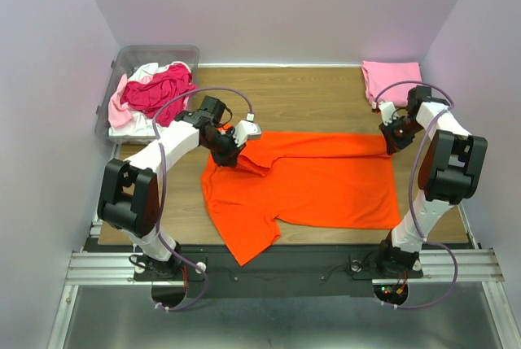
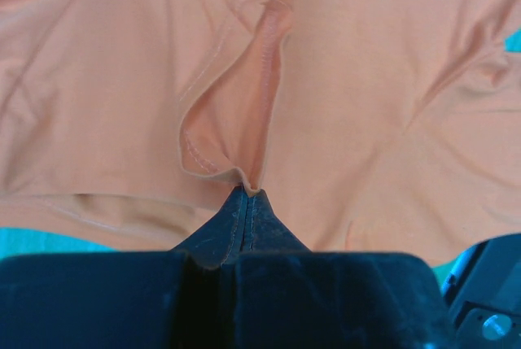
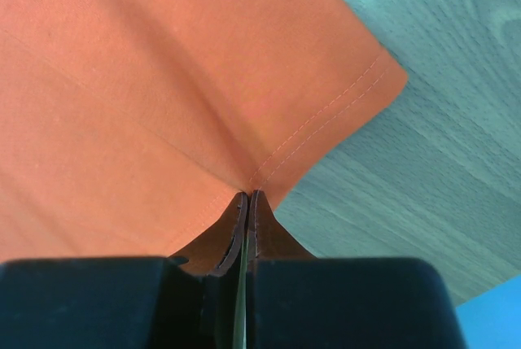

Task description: Fold and stack the t-shirts

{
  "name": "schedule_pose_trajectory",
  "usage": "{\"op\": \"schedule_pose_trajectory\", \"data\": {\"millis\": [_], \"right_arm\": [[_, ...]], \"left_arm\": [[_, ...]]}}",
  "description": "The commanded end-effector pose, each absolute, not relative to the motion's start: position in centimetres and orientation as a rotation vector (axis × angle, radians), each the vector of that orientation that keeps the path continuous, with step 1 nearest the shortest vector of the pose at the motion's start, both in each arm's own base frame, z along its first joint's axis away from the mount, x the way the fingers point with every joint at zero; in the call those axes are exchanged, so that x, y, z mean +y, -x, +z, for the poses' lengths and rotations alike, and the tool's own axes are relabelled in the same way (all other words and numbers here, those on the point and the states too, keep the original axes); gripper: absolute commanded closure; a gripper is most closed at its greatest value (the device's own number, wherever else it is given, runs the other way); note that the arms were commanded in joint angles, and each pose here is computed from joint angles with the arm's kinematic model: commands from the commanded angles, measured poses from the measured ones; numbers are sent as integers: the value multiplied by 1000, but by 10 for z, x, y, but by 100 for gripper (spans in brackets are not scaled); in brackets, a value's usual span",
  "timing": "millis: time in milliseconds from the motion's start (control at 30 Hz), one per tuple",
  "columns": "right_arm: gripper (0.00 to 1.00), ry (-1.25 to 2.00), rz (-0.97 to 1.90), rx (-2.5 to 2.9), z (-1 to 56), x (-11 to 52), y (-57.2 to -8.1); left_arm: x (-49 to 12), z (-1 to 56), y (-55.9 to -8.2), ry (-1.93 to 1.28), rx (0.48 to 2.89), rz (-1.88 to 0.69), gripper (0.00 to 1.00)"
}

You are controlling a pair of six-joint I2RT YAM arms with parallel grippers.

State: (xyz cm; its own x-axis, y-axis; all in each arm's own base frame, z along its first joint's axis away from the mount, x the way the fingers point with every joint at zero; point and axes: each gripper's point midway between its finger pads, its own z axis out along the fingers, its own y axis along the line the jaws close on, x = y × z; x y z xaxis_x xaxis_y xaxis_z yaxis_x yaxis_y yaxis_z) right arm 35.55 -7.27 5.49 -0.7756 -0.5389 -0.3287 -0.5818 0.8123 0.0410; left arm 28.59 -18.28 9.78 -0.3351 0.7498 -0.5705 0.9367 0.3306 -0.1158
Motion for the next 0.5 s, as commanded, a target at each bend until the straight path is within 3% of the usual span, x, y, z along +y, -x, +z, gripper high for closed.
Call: {"op": "schedule_pose_trajectory", "data": {"millis": [0, 300, 467], "right_arm": [[99, 891, 127, 2654, 66, -76, -359], [99, 901, 149, 2644, 68, -71, -354], [99, 937, 158, 2671, 58, -72, -344]], "left_arm": [[-179, 105, -263, -1515, 2197, -629, 100], [-174, 114, -246, -1509, 2226, -630, 100], [-167, 91, -237, -1538, 2269, -621, 100]]}}
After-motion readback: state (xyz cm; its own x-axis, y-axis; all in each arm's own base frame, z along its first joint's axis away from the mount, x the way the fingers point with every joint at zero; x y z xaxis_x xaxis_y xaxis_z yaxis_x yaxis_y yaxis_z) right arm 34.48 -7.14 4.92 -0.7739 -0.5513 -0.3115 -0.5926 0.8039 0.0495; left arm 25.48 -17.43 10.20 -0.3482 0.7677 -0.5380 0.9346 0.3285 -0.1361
